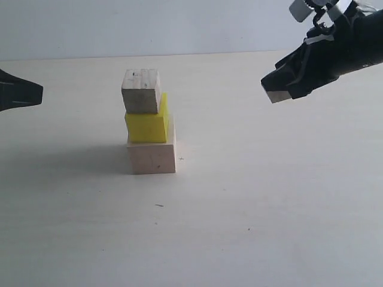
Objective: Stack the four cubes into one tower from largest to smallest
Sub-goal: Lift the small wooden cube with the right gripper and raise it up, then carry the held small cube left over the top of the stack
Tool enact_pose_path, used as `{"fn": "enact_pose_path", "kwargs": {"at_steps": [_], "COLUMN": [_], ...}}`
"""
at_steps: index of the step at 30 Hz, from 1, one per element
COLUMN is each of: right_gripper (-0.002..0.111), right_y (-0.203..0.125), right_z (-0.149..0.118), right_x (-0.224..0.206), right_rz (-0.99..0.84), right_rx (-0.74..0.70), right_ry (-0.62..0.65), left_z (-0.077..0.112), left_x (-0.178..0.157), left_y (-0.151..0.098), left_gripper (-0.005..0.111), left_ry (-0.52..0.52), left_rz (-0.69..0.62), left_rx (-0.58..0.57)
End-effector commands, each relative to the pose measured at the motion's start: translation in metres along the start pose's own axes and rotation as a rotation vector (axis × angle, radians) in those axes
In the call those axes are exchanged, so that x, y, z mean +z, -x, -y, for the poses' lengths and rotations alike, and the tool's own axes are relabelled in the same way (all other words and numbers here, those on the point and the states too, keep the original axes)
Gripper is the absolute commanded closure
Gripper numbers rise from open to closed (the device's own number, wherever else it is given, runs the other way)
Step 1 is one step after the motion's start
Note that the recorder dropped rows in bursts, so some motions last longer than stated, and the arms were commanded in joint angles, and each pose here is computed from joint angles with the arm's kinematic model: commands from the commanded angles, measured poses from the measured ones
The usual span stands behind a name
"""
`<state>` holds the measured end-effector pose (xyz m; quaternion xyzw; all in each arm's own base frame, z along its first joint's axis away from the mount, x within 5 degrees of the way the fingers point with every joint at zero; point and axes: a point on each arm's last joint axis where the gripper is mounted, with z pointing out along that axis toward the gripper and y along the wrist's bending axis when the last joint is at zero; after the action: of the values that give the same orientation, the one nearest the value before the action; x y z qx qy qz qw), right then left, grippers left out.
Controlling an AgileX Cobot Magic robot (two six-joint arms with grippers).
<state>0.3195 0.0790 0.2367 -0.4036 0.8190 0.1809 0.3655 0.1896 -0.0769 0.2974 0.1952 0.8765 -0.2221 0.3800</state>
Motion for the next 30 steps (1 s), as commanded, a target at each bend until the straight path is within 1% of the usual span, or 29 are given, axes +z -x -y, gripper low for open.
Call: {"fn": "enact_pose_path", "kwargs": {"at_steps": [1,2,3,4,6,8,10,12,15,18,22,26,30], "right_gripper": [0.108,0.108,0.108,0.108,0.108,0.108,0.108,0.108,0.108,0.108,0.108,0.108,0.108], "right_y": [0.004,0.006,0.008,0.016,0.027,0.038,0.046,0.051,0.055,0.057,0.064,0.072,0.083], "right_z": [0.006,0.006,0.006,0.004,-0.003,-0.008,-0.009,-0.006,-0.002,0.009,0.011,0.001,-0.028], "right_x": [-0.004,-0.004,-0.005,-0.005,-0.007,-0.01,-0.01,-0.004,0.005,0.017,0.032,0.052,0.074], "right_rz": [0.041,0.069,0.089,0.173,0.312,0.462,0.562,0.607,0.663,0.666,0.654,0.641,0.639], "right_rx": [0.055,0.088,0.076,0.057,-0.019,-0.044,-0.051,-0.061,-0.078,-0.074,-0.085,-0.113,-0.184], "right_ry": [-0.071,-0.068,-0.066,-0.041,0.033,0.102,0.15,0.219,0.338,0.352,0.384,0.438,0.517], "left_z": [0.0,0.0,0.0,0.0,0.0,0.0,0.0,0.001,0.002,0.002,0.002,0.002,0.002], "left_x": [0.0,0.0,0.0,0.0,0.0,0.0,0.0,0.0,0.0,0.0,0.0,0.0,0.0], "left_y": [0.0,0.0,0.0,0.0,0.0,-0.001,-0.001,-0.001,-0.003,-0.004,-0.004,-0.004,-0.004], "left_gripper": [0.107,0.107,0.107,0.107,0.107,0.107,0.107,0.107,0.107,0.107,0.107,0.107,0.107], "left_ry": [-0.003,-0.003,-0.003,-0.003,-0.004,-0.007,-0.009,-0.013,-0.024,-0.033,-0.034,-0.034,-0.034], "left_rz": [-0.002,-0.002,-0.002,-0.002,-0.004,-0.007,-0.009,-0.015,-0.028,-0.044,-0.048,-0.048,-0.048], "left_rx": [-0.002,-0.002,-0.002,-0.002,-0.004,-0.004,-0.004,-0.004,-0.004,-0.001,0.001,0.001,0.001]}}
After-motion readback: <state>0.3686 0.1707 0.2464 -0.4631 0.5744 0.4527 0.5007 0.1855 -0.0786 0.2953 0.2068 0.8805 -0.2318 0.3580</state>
